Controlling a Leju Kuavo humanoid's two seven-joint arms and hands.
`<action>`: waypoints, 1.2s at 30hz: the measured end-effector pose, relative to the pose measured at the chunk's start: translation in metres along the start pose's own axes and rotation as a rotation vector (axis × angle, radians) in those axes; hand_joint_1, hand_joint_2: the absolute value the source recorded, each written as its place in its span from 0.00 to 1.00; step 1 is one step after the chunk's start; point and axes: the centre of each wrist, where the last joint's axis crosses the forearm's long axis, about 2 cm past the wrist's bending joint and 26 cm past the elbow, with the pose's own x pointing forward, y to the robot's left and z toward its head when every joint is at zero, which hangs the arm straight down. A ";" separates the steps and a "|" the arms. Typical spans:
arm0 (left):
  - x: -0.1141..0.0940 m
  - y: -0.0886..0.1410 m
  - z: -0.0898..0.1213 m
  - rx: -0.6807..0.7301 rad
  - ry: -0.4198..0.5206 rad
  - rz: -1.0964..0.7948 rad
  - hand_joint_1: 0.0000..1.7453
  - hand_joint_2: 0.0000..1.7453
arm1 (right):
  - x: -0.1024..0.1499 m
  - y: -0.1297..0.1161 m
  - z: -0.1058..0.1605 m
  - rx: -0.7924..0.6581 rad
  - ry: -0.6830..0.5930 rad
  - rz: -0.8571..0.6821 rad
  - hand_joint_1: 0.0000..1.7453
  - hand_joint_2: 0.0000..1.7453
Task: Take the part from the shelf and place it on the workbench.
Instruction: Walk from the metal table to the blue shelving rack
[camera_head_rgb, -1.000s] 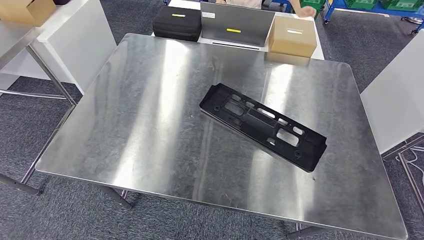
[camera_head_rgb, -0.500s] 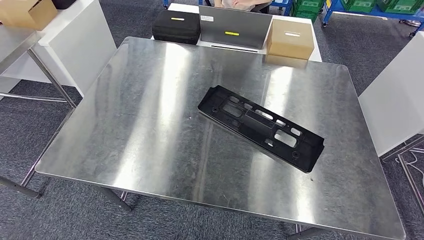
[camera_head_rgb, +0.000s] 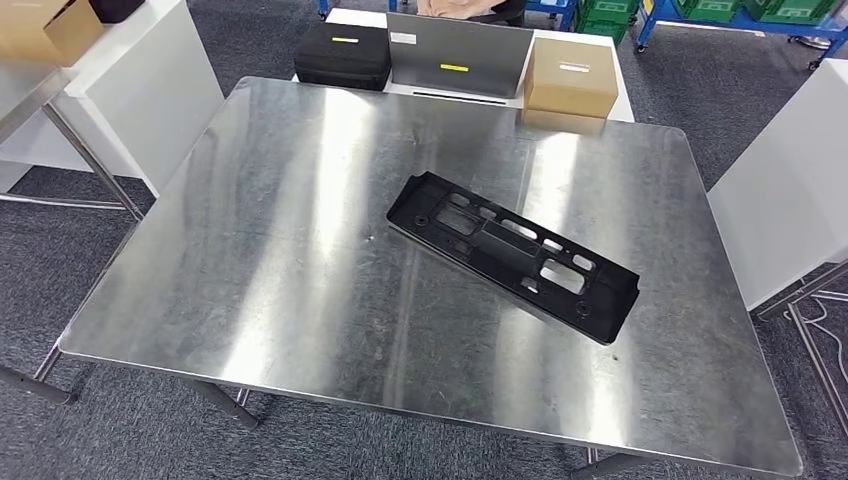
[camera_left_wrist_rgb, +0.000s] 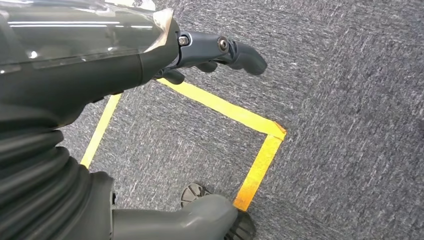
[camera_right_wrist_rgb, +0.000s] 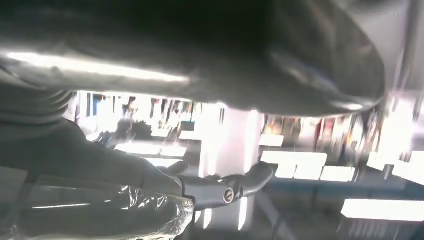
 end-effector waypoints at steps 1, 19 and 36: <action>0.000 0.000 0.000 0.002 0.000 0.001 0.00 1.00 | 0.008 0.004 0.010 0.028 0.000 -0.001 0.00 0.00; 0.000 0.004 -0.002 0.020 0.008 -0.005 0.00 1.00 | 0.064 0.055 0.150 0.441 0.255 -0.216 0.00 0.00; 0.004 0.008 -0.005 -0.075 -0.176 -0.054 0.00 0.00 | 0.112 0.081 0.217 0.929 0.651 -0.470 0.00 0.00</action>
